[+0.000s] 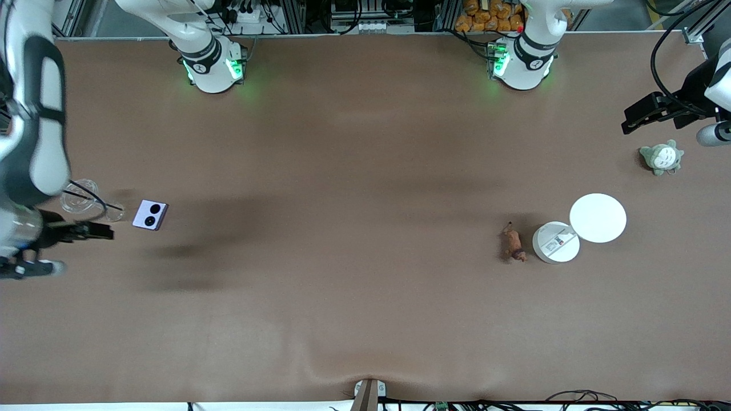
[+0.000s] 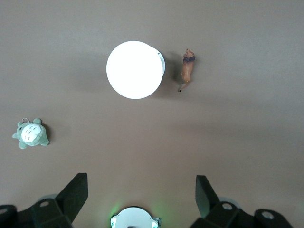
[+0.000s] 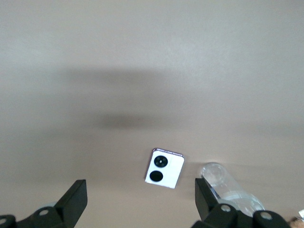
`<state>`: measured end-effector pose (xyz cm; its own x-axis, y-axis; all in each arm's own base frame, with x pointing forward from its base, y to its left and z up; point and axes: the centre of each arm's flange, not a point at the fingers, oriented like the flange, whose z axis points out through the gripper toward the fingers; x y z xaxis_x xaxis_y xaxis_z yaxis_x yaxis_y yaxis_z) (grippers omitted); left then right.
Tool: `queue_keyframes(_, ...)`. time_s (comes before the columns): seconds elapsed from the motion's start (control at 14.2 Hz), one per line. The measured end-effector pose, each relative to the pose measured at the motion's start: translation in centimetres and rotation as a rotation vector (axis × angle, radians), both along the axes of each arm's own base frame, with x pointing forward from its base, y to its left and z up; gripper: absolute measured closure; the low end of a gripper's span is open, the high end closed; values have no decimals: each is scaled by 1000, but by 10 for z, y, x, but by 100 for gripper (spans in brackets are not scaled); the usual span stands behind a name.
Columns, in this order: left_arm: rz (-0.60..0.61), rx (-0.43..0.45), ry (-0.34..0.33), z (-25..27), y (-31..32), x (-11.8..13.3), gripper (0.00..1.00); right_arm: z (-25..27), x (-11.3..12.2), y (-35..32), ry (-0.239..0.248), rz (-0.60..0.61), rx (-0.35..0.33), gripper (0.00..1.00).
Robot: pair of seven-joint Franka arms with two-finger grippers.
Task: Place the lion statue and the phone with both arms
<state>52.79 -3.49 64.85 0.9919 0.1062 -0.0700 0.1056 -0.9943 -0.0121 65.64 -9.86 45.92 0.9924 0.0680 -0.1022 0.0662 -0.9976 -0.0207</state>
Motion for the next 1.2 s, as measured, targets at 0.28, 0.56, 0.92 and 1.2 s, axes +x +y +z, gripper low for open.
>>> queue_keyframes(0.28, -3, 1, 0, 0, -1, 0, 0, 88, -44, 0, -19, 0, 40, 0)
queue_keyframes(0.56, -16, 2, -2, 2, -8, -2, 0, 138, -97, 11, -53, 17, 85, 0)
queue_keyframes(0.92, -22, 2, -12, 8, -11, -3, 0, 170, -130, 64, -49, 12, 41, 0)
queue_keyframes(1.2, -22, 4, -17, 10, -11, -3, 0, 173, -133, 64, -53, 12, 31, 0)
